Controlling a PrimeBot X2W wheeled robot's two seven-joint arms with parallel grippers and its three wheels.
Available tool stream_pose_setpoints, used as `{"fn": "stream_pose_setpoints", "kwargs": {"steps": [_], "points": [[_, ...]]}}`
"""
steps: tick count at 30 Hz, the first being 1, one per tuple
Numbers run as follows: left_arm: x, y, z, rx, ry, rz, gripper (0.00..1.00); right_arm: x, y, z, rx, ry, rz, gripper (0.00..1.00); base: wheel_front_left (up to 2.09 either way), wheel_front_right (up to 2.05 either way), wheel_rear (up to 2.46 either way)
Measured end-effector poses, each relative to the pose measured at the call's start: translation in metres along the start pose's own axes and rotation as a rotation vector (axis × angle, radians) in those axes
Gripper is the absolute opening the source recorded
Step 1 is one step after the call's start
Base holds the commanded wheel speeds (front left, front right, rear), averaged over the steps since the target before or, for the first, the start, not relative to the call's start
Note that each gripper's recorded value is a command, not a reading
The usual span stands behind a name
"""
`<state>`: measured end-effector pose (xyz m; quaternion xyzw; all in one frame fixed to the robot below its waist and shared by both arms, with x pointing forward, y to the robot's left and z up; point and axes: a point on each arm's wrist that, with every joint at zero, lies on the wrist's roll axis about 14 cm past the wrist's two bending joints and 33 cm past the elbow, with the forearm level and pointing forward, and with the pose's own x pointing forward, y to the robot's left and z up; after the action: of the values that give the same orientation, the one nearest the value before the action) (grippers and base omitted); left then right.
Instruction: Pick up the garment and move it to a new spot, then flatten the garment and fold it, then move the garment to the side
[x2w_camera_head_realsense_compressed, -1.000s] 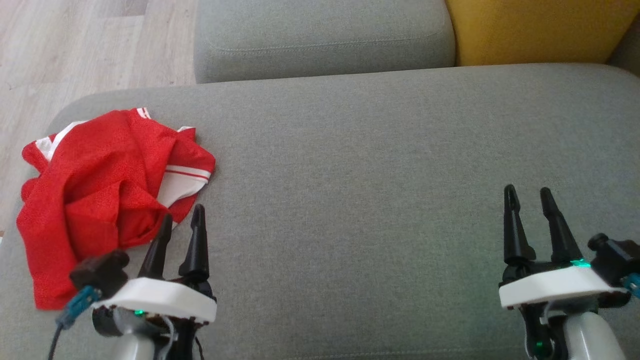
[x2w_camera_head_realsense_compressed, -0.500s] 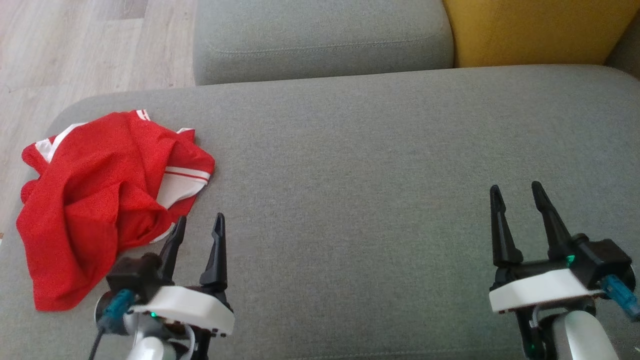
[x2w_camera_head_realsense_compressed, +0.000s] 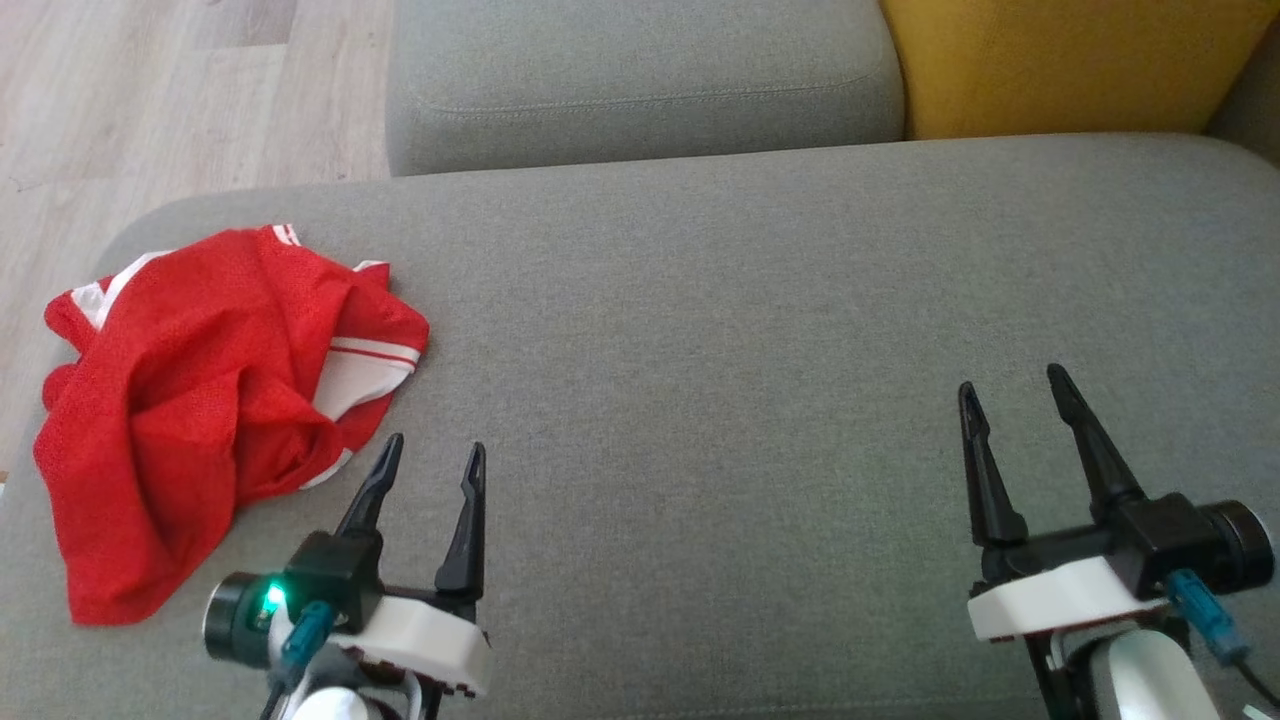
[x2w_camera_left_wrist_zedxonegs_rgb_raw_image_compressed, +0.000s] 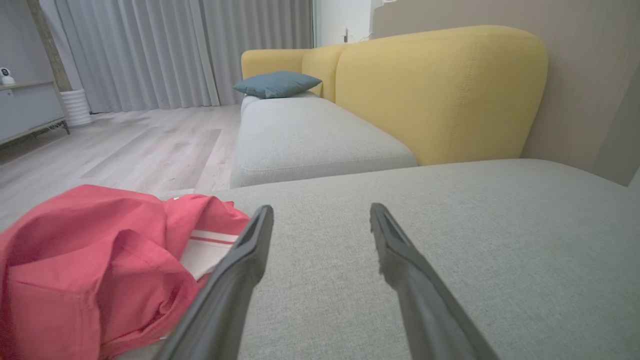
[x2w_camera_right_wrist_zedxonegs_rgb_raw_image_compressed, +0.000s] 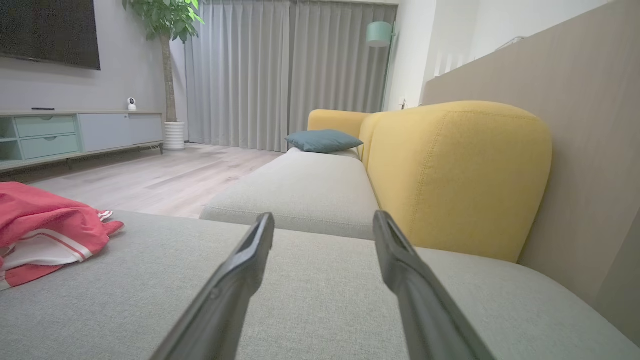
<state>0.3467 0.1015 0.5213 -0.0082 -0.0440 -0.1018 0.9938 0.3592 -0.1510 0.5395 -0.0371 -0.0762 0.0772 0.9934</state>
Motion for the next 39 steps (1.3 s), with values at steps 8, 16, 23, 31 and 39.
{"fn": "stream_pose_setpoints", "kwargs": {"steps": [8,16,23,31,39], "points": [[0.001,0.001,0.017,-0.017,-0.066,0.02,1.0,0.001,0.0,0.005,0.06,-0.035,-0.007,1.0,0.0,0.0,0.0],[-0.004,0.005,0.022,-0.066,-0.098,0.037,1.0,-0.001,-0.003,-0.004,0.211,-0.03,-0.038,1.0,0.0,0.0,0.0],[-0.008,0.003,0.013,-0.073,-0.071,0.011,1.0,-0.008,0.0,-0.027,0.402,0.031,-0.073,1.0,0.0,0.0,0.0],[-0.007,0.003,0.01,-0.074,-0.065,0.008,1.0,-0.01,0.001,-0.034,0.414,0.054,-0.078,1.0,0.0,0.0,0.0],[-0.014,0.018,0.006,-0.06,-0.052,0.054,1.0,-0.004,0.013,-0.036,0.417,0.064,-0.04,1.0,0.0,0.0,0.0]]}}
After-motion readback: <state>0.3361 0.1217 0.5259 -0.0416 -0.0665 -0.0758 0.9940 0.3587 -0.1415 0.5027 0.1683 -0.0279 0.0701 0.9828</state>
